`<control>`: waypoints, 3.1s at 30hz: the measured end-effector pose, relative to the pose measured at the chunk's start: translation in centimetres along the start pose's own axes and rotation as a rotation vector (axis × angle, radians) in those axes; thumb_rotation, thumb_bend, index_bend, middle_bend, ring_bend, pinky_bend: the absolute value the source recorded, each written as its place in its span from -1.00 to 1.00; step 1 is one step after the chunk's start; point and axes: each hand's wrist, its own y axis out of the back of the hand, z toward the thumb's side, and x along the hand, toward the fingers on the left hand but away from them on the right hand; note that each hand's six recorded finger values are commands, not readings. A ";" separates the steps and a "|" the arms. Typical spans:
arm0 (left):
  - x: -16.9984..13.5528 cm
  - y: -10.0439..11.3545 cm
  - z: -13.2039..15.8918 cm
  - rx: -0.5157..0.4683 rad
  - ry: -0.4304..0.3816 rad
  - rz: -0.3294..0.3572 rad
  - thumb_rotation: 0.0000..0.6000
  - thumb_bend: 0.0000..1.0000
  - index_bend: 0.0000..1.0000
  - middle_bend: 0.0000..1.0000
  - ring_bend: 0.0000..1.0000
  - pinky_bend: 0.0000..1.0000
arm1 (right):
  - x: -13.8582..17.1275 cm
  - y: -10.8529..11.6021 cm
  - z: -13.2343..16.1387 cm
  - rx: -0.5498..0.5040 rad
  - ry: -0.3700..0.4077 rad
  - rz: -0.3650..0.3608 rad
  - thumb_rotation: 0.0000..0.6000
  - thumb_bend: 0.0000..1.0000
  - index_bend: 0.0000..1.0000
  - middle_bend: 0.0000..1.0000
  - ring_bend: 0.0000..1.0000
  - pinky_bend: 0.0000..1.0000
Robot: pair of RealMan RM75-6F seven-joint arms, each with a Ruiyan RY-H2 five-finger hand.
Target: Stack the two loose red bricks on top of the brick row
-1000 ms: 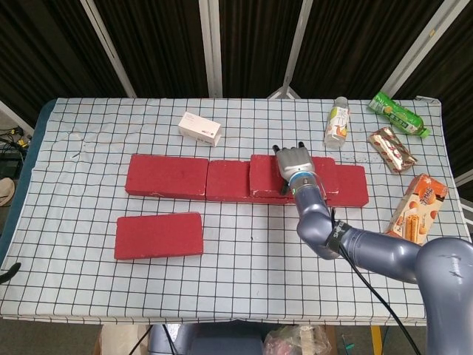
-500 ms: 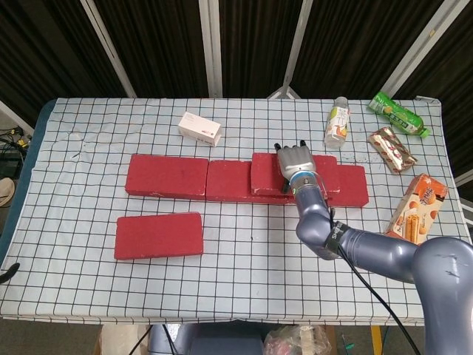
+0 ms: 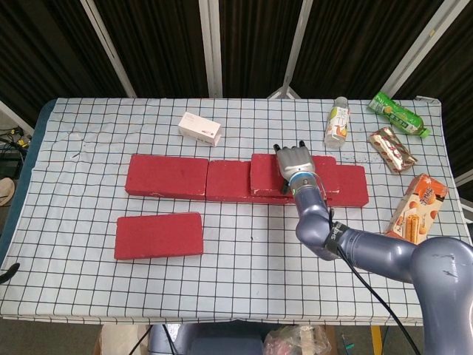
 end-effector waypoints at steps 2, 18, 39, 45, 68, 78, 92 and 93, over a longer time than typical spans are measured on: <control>0.0 0.0 0.0 0.000 -0.002 -0.001 1.00 -1.00 -0.91 -0.93 -0.94 -0.56 | 0.0 0.0 0.0 -0.001 -0.002 0.000 1.00 -0.69 -0.98 -0.49 -0.70 -1.00; 0.0 0.0 0.0 0.002 -0.001 -0.001 1.00 -1.00 -0.91 -0.93 -0.94 -0.56 | -0.1 -0.2 -0.1 -0.008 -0.006 0.002 1.00 -0.69 -0.98 -0.53 -0.75 -1.00; -0.1 0.1 -0.2 -0.003 0.005 0.006 1.00 -1.00 -0.91 -0.93 -0.94 -0.56 | 0.1 -0.5 0.1 -0.011 0.004 0.004 1.00 -0.69 -0.98 -0.64 -0.82 -1.00; -0.1 0.1 -0.2 -0.001 0.002 0.005 1.00 -1.00 -0.91 -0.93 -0.94 -0.56 | 0.2 -0.5 0.1 -0.012 0.000 0.005 1.00 -0.70 -0.98 -0.64 -0.84 -1.00; 0.0 0.1 -0.2 0.002 0.004 0.006 1.00 -1.00 -0.91 -0.94 -0.94 -0.56 | 0.1 -0.6 -0.1 -0.013 -0.007 0.009 1.00 -0.69 -0.98 -0.80 -0.97 -1.00; 0.0 0.2 -0.3 -0.005 0.007 0.009 1.00 -1.00 -0.90 -0.94 -0.94 -0.56 | 1.5 0.7 -0.3 -0.015 0.002 -0.007 1.00 -0.69 -0.99 -0.99 -1.00 -1.00; 0.3 0.1 1.2 -0.041 -0.123 0.041 1.00 -1.00 -0.90 -0.93 -0.94 -0.54 | 7.6 1.3 -8.5 -0.096 -0.013 -0.219 1.00 -0.69 -1.00 -0.99 -1.00 -1.00; 0.4 -0.1 1.5 -0.044 -0.135 0.032 1.00 -1.00 -0.90 -0.93 -0.94 -0.54 | 8.3 0.9 -9.7 -0.116 -0.018 -0.242 1.00 -0.69 -1.00 -0.99 -1.00 -1.00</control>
